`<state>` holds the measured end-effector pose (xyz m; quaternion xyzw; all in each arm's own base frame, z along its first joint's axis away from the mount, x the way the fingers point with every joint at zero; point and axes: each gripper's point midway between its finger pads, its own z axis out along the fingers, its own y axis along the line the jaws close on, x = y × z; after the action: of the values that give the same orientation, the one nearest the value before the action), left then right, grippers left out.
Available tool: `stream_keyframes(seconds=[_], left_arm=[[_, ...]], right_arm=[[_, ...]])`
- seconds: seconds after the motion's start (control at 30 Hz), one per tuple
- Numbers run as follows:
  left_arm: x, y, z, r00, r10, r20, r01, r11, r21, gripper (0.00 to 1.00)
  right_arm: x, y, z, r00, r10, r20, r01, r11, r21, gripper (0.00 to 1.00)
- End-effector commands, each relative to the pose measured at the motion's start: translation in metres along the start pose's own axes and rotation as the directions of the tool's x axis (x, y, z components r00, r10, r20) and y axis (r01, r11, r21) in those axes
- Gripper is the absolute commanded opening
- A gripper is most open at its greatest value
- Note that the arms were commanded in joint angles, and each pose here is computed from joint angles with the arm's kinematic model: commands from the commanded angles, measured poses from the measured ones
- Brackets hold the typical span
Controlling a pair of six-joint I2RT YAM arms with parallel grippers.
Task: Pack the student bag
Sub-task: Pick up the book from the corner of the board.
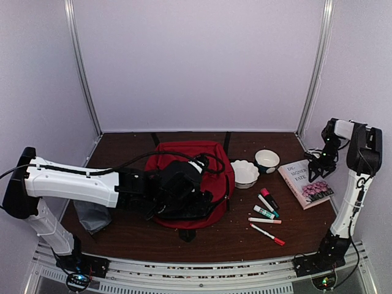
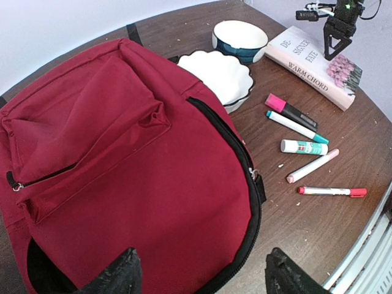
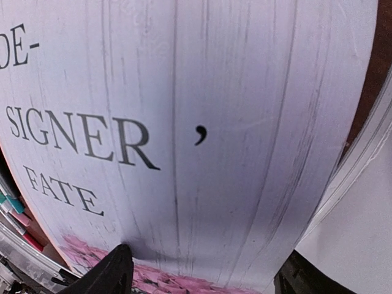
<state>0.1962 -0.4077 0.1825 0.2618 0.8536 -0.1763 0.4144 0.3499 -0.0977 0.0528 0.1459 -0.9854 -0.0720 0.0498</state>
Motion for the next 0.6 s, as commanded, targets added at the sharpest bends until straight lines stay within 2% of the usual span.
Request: stream_keyframes(seconds=[0.0,0.3,0.57], left_arm=[[-0.008,-0.008,0.0,1.0,-0.003,0.018,0.002,1.0,0.023,0.71],[0.001,-0.006,0.002,0.999,-0.039,0.02,0.039,0.999,0.033,0.7],[0.008,0.002,0.0,0.997,-0.073,0.032,0.072,0.997,0.027,0.7]], right_arm=[[0.033,0.033,0.007,0.997,-0.032,-0.068,0.024,0.994,-0.11,0.76],[0.048,0.06,0.003,0.999,-0.034,-0.011,0.032,0.985,-0.167,0.64],[0.05,0.072,0.006,1.0,-0.003,0.009,0.005,0.97,-0.243,0.49]])
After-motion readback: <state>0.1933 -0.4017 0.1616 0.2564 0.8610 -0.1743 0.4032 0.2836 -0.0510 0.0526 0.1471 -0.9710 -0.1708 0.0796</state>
